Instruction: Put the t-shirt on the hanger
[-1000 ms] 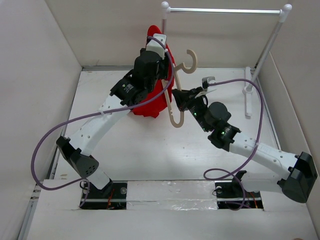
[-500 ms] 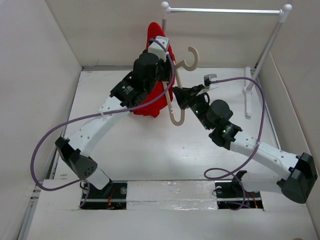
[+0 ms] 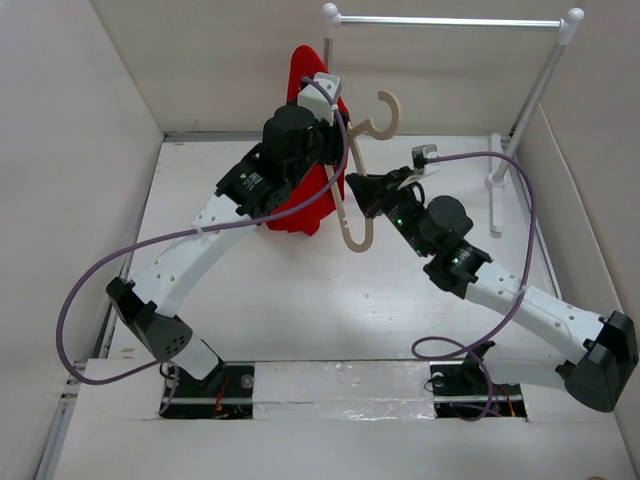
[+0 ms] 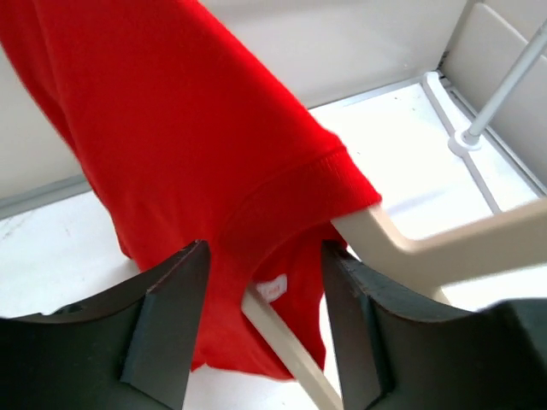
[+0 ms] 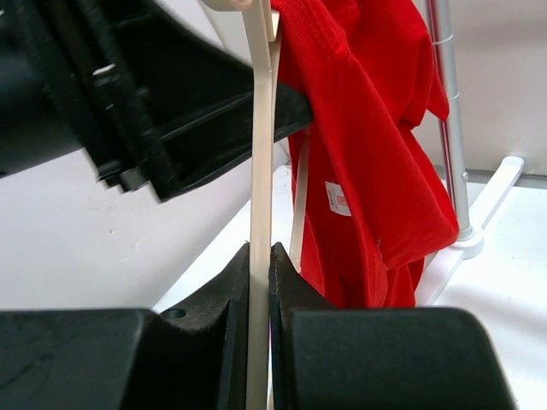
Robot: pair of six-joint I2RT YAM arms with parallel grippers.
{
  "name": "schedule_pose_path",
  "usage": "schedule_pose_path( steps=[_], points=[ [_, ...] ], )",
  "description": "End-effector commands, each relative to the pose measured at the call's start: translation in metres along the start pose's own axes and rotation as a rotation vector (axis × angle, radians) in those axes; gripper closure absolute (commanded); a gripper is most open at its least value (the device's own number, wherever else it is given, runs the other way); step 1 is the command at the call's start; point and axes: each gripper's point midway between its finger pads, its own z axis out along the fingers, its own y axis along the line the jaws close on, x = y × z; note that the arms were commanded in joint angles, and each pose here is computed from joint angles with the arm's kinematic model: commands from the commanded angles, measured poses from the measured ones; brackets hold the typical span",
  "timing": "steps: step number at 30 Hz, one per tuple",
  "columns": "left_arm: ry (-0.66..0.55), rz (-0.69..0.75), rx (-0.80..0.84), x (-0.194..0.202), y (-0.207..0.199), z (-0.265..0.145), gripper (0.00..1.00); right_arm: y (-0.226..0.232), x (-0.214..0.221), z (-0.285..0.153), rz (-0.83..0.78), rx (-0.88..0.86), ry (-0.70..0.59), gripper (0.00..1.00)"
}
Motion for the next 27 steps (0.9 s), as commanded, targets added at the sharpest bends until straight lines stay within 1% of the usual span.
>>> schedule_pose_path(
  steps=[1, 2, 3, 4, 5, 6, 9, 10, 11, 12, 13, 14, 15, 16, 17, 18, 19, 21, 23, 25, 27],
  points=[
    [-0.095, 0.0, -0.008, -0.036, -0.001, 0.002, 0.49, 0.036, -0.074, -0.007, 0.038, -0.108, -0.188, 1.0],
    [-0.111, 0.002, -0.025, -0.041, 0.001, 0.004, 0.51, 0.04, -0.075, -0.009, 0.039, -0.116, -0.189, 1.0],
    [-0.108, 0.007, -0.044, -0.039, 0.003, 0.01, 0.58, 0.039, -0.074, -0.009, 0.042, -0.114, -0.188, 1.0],
    [-0.134, 0.025, -0.071, -0.052, 0.008, 0.009, 0.67, 0.038, -0.076, -0.009, 0.044, -0.107, -0.193, 1.0],
    [-0.133, 0.031, -0.075, -0.054, 0.008, 0.009, 0.8, 0.036, -0.074, -0.008, 0.042, -0.097, -0.19, 1.0],
    [-0.133, 0.033, -0.075, -0.056, 0.008, 0.01, 1.0, 0.035, -0.076, -0.008, 0.041, -0.09, -0.194, 1.0],
    [-0.146, 0.015, -0.038, -0.065, 0.004, -0.002, 1.0, 0.03, -0.078, -0.005, 0.024, -0.061, -0.209, 1.0],
    [-0.136, 0.011, -0.009, -0.06, 0.0, -0.006, 1.0, 0.026, -0.085, -0.003, 0.026, -0.029, -0.234, 1.0],
    [-0.113, -0.03, 0.009, -0.053, -0.003, -0.009, 1.0, 0.025, -0.084, -0.001, 0.023, -0.011, -0.239, 1.0],
    [-0.122, -0.074, 0.058, -0.057, -0.005, -0.034, 1.0, 0.022, -0.088, 0.004, 0.008, 0.035, -0.268, 1.0],
    [-0.094, -0.091, 0.073, -0.046, -0.009, -0.031, 1.0, 0.015, -0.085, 0.008, -0.004, 0.066, -0.272, 1.0],
    [-0.099, -0.118, 0.089, -0.048, -0.008, -0.047, 1.0, 0.018, -0.089, 0.013, -0.007, 0.077, -0.287, 1.0],
    [-0.09, -0.136, 0.103, -0.044, -0.009, -0.054, 1.0, 0.016, -0.089, 0.018, -0.021, 0.095, -0.295, 1.0],
    [-0.061, -0.143, 0.128, -0.031, -0.012, -0.058, 1.0, 0.011, -0.079, 0.031, -0.035, 0.118, -0.284, 1.0],
    [-0.047, -0.166, 0.139, -0.026, -0.013, -0.065, 1.0, 0.016, -0.087, 0.038, -0.033, 0.113, -0.309, 1.0],
    [-0.061, -0.181, 0.157, -0.031, -0.012, -0.078, 1.0, 0.016, -0.087, 0.046, -0.049, 0.116, -0.314, 1.0],
    [-0.044, -0.183, 0.183, -0.026, -0.016, -0.082, 1.0, 0.014, -0.071, 0.06, -0.065, 0.123, -0.287, 1.0],
    [-0.029, -0.201, 0.195, -0.024, -0.016, -0.091, 1.0, 0.023, -0.079, 0.072, -0.078, 0.113, -0.314, 1.0],
    [-0.021, -0.208, 0.221, -0.023, -0.019, -0.097, 1.0, 0.025, -0.073, 0.085, -0.084, 0.107, -0.32, 1.0],
    [-0.017, -0.207, 0.259, -0.026, -0.024, -0.104, 1.0, 0.032, -0.081, 0.093, -0.096, 0.085, -0.345, 1.0],
    [0.013, -0.193, 0.264, -0.02, -0.025, -0.105, 1.0, 0.039, -0.078, 0.103, -0.12, 0.051, -0.35, 1.0]
  ],
)
